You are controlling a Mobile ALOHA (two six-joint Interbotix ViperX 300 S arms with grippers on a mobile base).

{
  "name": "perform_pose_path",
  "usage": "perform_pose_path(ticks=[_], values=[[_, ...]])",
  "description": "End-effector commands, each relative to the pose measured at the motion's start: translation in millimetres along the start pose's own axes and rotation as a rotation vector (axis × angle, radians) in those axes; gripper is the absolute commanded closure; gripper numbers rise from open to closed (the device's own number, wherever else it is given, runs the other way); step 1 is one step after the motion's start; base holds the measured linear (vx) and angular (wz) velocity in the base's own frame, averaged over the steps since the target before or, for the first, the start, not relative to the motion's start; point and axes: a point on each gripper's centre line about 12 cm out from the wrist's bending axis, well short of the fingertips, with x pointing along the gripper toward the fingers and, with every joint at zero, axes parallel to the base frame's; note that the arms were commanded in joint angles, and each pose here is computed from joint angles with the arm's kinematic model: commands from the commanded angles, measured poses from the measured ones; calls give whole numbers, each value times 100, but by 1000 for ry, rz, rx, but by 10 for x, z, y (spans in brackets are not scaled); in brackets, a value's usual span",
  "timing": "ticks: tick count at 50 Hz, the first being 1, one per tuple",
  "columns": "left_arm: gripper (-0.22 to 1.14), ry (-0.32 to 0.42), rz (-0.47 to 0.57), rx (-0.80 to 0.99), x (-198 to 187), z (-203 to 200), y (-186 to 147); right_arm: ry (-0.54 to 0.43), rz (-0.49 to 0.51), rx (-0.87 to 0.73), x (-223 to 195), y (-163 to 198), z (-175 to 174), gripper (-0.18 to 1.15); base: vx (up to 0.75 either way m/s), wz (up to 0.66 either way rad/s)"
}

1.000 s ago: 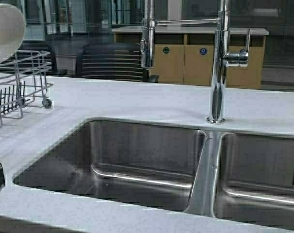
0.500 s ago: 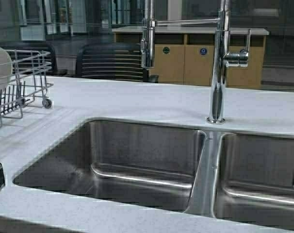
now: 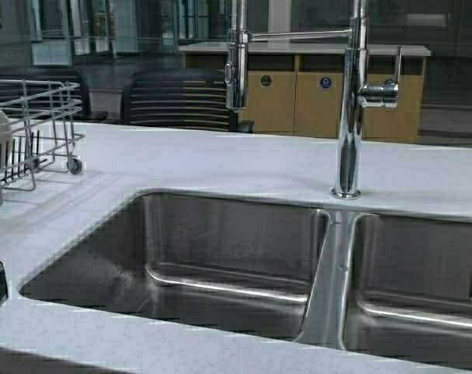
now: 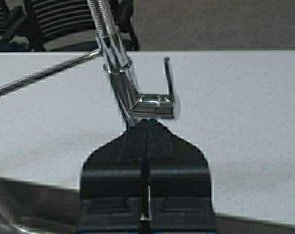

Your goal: Wash the pan

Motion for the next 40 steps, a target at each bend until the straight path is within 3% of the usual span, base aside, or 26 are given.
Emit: perform_pose_path(ticks=[1, 8, 13, 17, 24, 28, 40], values=[[89, -25, 21, -10, -61, 62, 61, -21, 4, 0, 5, 12, 60, 92, 0, 0], [88, -21, 19, -22, -55, 58, 58, -21, 6, -2, 5, 16, 59, 92, 0, 0], [80, -18, 17, -20, -49, 50, 50, -21, 4, 0, 5, 12, 60, 92, 0, 0], [61, -18, 14, -24, -47, 46, 45, -19, 5, 0, 5, 15, 57, 92, 0, 0], [11, -22, 16, -35, -55, 59, 55, -20, 4, 0, 5, 11, 53, 92, 0, 0], [-6, -25, 18, -50, -60, 68, 62, -18, 5, 1, 5, 14, 51, 92, 0, 0], [-7, -26, 18, -59, -62, 72, 65, -20, 4, 2, 5, 11, 53, 92, 0, 0]])
